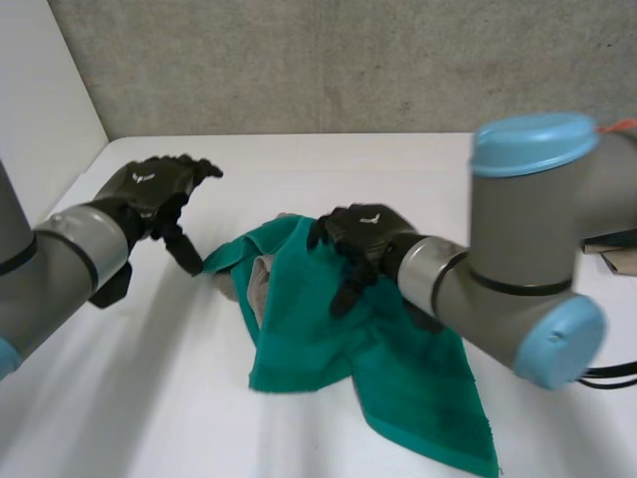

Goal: Fold the laundry.

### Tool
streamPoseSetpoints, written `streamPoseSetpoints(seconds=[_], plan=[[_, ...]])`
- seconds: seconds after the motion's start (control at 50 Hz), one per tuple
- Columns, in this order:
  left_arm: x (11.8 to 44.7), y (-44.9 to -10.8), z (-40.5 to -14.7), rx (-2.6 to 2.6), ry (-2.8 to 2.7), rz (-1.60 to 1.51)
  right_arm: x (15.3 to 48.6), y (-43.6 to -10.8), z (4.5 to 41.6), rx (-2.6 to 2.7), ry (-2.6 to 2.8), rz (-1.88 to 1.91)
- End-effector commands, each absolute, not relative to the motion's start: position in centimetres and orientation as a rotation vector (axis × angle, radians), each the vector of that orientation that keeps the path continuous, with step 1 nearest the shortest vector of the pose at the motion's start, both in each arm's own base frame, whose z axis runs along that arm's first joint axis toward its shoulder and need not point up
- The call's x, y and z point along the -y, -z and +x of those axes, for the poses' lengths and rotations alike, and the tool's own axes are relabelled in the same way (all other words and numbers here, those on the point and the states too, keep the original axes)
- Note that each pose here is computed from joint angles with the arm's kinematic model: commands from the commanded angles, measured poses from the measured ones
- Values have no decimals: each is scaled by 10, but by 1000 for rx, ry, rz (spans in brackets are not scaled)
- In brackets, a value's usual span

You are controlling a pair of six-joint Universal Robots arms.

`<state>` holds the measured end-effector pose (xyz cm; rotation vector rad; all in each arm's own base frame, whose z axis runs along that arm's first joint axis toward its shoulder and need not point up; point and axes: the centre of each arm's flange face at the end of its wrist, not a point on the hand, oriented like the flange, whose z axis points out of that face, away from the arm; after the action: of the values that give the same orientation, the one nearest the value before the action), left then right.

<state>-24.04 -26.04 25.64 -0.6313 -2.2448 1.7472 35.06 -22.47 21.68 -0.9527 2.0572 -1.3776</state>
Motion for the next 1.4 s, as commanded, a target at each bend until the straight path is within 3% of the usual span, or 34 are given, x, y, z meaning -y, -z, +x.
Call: streamPoseSetpoints(seconds=[0.02,0.08,0.18,0.26,0.42,0.5,0.66,0.88,1.12,1.4], plan=[[264,-236,-227,2232,-1765,-623,247,-196,366,-2089,1489,-920],[267,-235,-227,2220,-1779,-614,253,-218,367,-2010,1625,-875],[267,-240,-232,2179,-1804,-616,247,-297,355,-1749,1906,-783],[266,-244,-237,2156,-1808,-618,246,-335,334,-1677,2011,-721],[264,-245,-237,2150,-1792,-584,248,-399,275,-1634,2218,-613],[261,-246,-240,2139,-1785,-593,256,-414,242,-1655,2292,-580],[239,-235,-266,2067,-1679,-723,266,-388,214,-1751,2218,-631],[202,-181,-311,2029,-1469,-1057,298,-347,177,-1903,2283,-515],[173,-164,-312,1983,-1479,-1252,319,-314,165,-2027,2275,-549],[192,-130,-323,1977,-1589,-1402,312,-297,173,-2064,2191,-575]])
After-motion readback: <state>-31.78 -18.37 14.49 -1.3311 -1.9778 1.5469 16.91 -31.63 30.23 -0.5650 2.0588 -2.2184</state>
